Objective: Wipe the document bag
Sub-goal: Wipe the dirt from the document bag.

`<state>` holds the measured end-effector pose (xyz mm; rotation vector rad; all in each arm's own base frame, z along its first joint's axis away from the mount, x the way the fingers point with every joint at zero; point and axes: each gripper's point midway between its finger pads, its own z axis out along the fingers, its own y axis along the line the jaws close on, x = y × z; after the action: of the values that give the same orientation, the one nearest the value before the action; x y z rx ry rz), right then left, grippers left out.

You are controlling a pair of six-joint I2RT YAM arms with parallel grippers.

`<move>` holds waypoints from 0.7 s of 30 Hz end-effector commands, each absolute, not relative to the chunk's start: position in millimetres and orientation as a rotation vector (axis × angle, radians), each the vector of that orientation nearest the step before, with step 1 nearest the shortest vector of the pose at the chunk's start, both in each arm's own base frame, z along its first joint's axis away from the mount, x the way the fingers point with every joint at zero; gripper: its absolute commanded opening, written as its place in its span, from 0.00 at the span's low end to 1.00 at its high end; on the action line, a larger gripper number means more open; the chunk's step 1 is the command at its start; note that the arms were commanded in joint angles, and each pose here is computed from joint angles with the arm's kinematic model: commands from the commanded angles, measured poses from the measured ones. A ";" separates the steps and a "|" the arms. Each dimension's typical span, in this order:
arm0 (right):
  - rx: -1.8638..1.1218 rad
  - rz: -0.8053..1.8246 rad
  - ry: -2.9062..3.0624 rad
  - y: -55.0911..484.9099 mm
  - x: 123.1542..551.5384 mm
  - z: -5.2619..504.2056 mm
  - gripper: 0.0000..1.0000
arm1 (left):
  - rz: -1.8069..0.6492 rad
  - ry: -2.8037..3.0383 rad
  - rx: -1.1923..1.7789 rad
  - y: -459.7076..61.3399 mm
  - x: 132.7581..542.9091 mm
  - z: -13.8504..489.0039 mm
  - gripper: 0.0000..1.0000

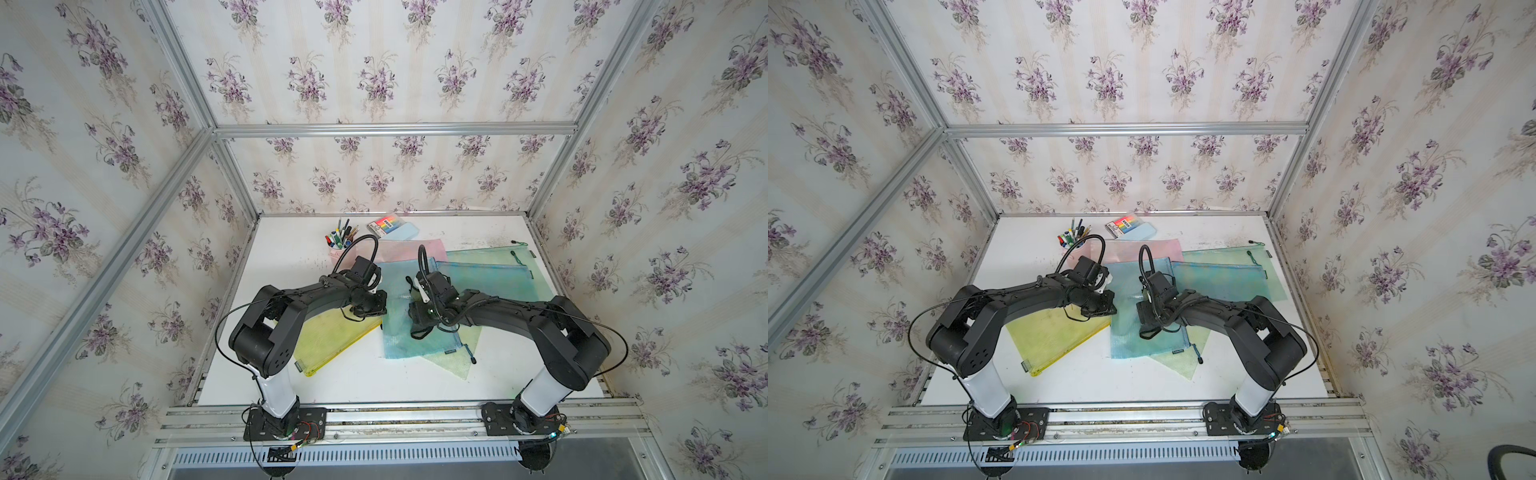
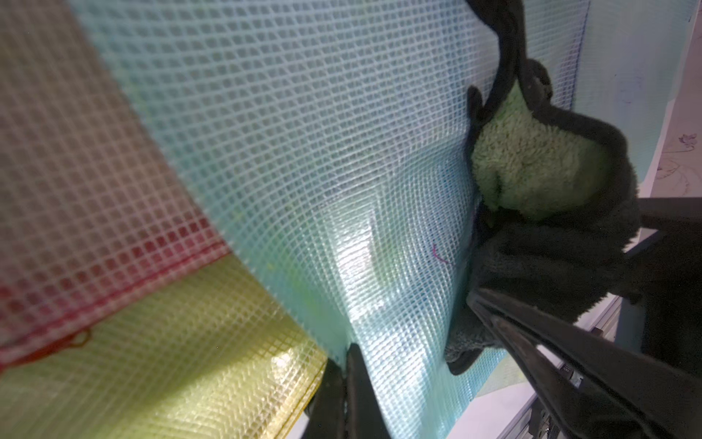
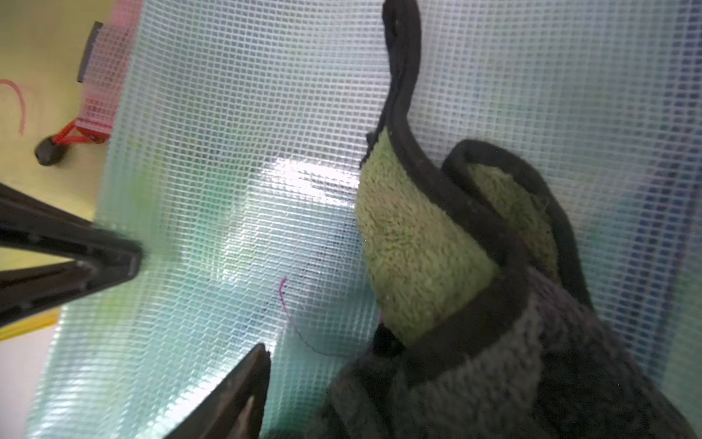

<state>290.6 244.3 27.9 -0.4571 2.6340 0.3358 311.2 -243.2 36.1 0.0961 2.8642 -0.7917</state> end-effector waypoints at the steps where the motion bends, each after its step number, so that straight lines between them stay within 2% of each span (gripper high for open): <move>1: -0.471 0.050 2.818 193.3 258.9 1.8 0.75 | -0.761 2.854 0.124 -239.1 311.0 38.9 0.00; 4: -0.436 -0.005 2.840 186.4 257.4 1.6 0.78 | -0.748 2.850 0.142 -236.9 309.6 41.5 0.00; 8: -0.406 0.199 2.786 210.3 261.2 25.2 0.82 | -0.783 2.838 0.164 -241.7 310.5 46.2 0.00; 11: -0.422 0.256 2.713 218.2 268.7 51.3 0.87 | -0.802 2.840 0.198 -245.1 310.4 47.3 0.00; 14: -0.494 0.192 2.677 211.9 271.7 63.3 0.93 | -0.787 2.850 0.250 -245.1 309.9 47.4 0.00; 21: -0.602 0.047 2.735 195.6 265.3 40.9 0.93 | -0.768 2.877 0.315 -247.3 312.5 44.0 0.00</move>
<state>271.7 207.7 49.8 -0.5381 2.7043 0.1380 316.0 -247.3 44.6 0.2629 2.8647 -0.7670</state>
